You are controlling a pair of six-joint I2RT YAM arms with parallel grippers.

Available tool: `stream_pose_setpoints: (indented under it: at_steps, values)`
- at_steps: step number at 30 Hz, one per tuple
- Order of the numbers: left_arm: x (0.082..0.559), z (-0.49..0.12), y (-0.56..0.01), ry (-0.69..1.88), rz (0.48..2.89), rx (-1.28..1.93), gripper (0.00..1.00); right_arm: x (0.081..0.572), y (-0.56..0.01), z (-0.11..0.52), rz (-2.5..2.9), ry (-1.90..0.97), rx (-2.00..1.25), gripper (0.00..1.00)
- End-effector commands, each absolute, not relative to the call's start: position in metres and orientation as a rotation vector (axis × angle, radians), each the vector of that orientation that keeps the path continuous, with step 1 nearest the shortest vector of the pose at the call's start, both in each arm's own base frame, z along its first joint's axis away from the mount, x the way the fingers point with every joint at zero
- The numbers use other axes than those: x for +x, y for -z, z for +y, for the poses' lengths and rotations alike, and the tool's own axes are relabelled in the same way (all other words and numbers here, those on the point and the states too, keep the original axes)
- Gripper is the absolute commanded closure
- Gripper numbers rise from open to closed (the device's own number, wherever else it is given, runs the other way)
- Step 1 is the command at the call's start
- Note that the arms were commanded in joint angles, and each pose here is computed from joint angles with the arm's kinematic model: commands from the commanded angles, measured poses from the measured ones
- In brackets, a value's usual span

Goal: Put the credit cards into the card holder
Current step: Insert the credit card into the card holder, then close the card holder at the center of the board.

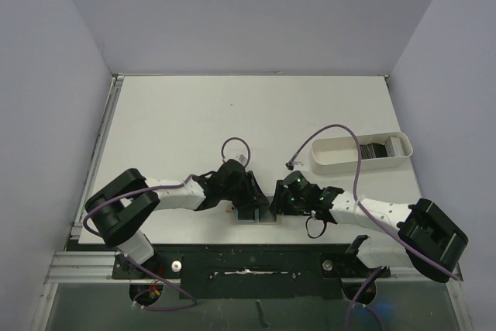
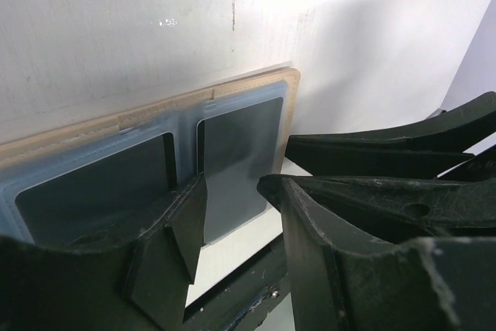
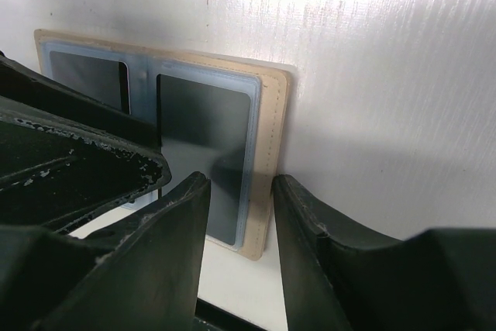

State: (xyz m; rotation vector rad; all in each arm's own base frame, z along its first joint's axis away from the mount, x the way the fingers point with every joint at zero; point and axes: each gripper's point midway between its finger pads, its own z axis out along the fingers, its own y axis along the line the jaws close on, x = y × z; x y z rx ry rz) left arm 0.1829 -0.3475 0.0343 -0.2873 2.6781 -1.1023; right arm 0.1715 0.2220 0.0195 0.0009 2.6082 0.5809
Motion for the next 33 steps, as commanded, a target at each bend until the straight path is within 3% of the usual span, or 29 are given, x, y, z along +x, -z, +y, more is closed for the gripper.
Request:
stream_pose_setpoints:
  at_steps: [1,11,22,33]
  values:
    - [0.186,-0.364,-0.053,1.227,2.608,-0.266,0.58,0.178,-0.03,0.23,2.551,-0.646,0.004,0.61]
    - [0.187,-0.359,-0.06,1.21,2.592,-0.27,0.58,0.178,-0.035,0.224,2.536,-0.635,0.028,0.61]
    - [0.197,-0.303,-0.075,0.864,2.591,-0.251,0.55,0.173,-0.046,0.221,2.515,-0.685,0.079,0.54]
    - [0.189,-0.246,-0.049,0.598,2.664,-0.263,0.55,0.175,-0.04,0.227,2.527,-0.717,0.149,0.48]
